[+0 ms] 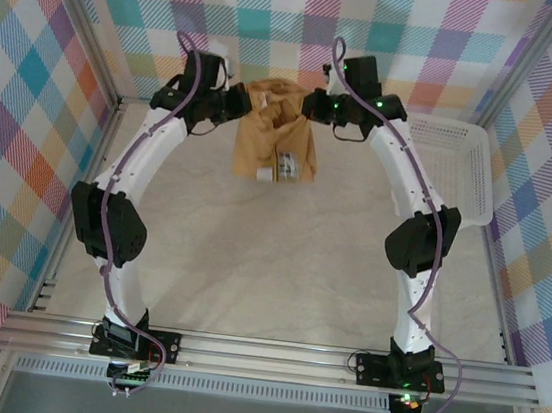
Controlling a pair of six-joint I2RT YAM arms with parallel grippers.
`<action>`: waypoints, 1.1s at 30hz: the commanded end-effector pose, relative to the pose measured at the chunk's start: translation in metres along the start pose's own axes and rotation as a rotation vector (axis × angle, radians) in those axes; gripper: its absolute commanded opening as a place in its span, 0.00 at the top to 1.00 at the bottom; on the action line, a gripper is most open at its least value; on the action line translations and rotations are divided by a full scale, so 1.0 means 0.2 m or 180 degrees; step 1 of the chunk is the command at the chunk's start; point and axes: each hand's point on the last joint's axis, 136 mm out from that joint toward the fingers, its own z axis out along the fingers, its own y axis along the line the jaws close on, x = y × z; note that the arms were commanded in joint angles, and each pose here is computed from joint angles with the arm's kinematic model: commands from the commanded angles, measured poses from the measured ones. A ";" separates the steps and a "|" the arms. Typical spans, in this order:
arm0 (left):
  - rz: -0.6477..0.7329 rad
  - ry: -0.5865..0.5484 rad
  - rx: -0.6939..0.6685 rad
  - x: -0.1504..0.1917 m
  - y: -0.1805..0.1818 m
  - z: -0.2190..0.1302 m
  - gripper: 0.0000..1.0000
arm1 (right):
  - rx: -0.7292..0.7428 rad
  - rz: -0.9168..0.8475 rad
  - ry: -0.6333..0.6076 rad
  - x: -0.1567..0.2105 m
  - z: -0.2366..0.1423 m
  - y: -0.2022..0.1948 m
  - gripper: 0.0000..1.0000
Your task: Fold the inside-out t-shirt
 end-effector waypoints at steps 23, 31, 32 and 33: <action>-0.0129 0.0534 -0.0684 1.22 0.62 -0.28 1.00 | -0.0319 0.0731 0.1243 1.33 0.10 -0.11 1.00; 0.0007 0.0481 -0.0996 1.05 0.66 -0.14 1.00 | 0.0038 0.0519 0.1221 1.19 0.26 -0.21 1.00; 0.0001 0.0489 -0.1067 1.03 0.69 -0.11 1.00 | 0.0096 0.0520 0.1259 1.19 0.30 -0.25 1.00; -0.0025 0.0526 -0.1118 1.02 0.72 -0.07 1.00 | 0.0141 0.0523 0.1287 1.19 0.33 -0.28 1.00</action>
